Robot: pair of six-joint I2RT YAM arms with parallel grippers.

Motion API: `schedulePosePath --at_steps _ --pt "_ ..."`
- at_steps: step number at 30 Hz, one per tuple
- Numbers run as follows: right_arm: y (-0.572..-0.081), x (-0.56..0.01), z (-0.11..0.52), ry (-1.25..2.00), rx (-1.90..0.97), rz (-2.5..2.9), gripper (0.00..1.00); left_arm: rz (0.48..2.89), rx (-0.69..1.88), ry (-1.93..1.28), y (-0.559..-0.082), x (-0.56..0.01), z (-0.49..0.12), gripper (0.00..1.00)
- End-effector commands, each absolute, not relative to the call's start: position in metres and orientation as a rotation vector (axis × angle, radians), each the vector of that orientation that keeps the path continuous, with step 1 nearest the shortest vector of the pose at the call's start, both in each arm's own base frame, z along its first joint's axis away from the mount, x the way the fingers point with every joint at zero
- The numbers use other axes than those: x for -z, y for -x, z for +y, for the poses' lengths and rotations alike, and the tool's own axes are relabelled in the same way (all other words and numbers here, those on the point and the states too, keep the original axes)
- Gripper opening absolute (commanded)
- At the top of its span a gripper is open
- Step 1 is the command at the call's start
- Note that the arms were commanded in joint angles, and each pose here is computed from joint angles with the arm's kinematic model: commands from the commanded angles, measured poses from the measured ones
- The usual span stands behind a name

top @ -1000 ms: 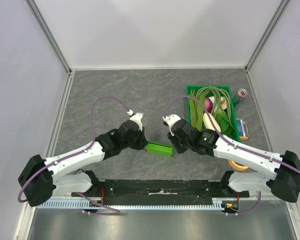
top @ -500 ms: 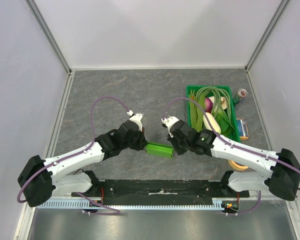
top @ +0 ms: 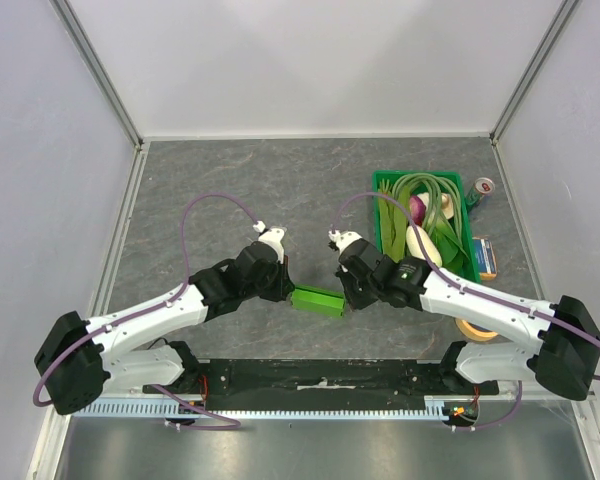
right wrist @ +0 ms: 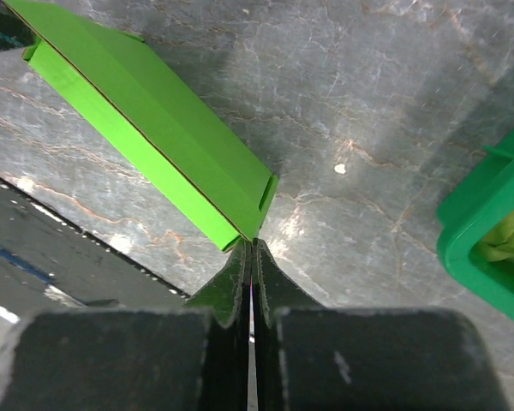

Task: Fold the paper box

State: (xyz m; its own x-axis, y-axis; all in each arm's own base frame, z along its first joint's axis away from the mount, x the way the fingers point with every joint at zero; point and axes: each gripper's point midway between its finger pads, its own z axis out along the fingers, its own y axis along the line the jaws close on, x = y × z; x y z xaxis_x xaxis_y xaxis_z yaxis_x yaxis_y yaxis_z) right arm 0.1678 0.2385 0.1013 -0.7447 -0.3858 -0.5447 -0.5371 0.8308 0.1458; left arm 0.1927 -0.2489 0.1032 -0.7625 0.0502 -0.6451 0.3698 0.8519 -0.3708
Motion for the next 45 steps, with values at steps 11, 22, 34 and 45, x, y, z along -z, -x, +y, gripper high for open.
schedulePosePath --at_steps 11,22,34,45 --pt "-0.173 -0.124 0.266 0.091 -0.702 2.605 0.0 2.41 0.675 -0.29 -0.179 -0.098 -0.251 0.02" --pt "-0.18 -0.104 0.252 -0.029 -0.6 2.6 0.0 2.415 0.675 -0.284 -0.176 -0.094 -0.251 0.02" --pt "-0.173 -0.082 0.245 0.038 -0.394 2.553 0.0 2.412 0.672 -0.245 -0.17 -0.083 -0.244 0.02" --pt "-0.154 -0.095 0.261 0.181 -0.516 2.491 0.01 2.369 0.697 -0.237 -0.159 -0.083 -0.24 0.02"
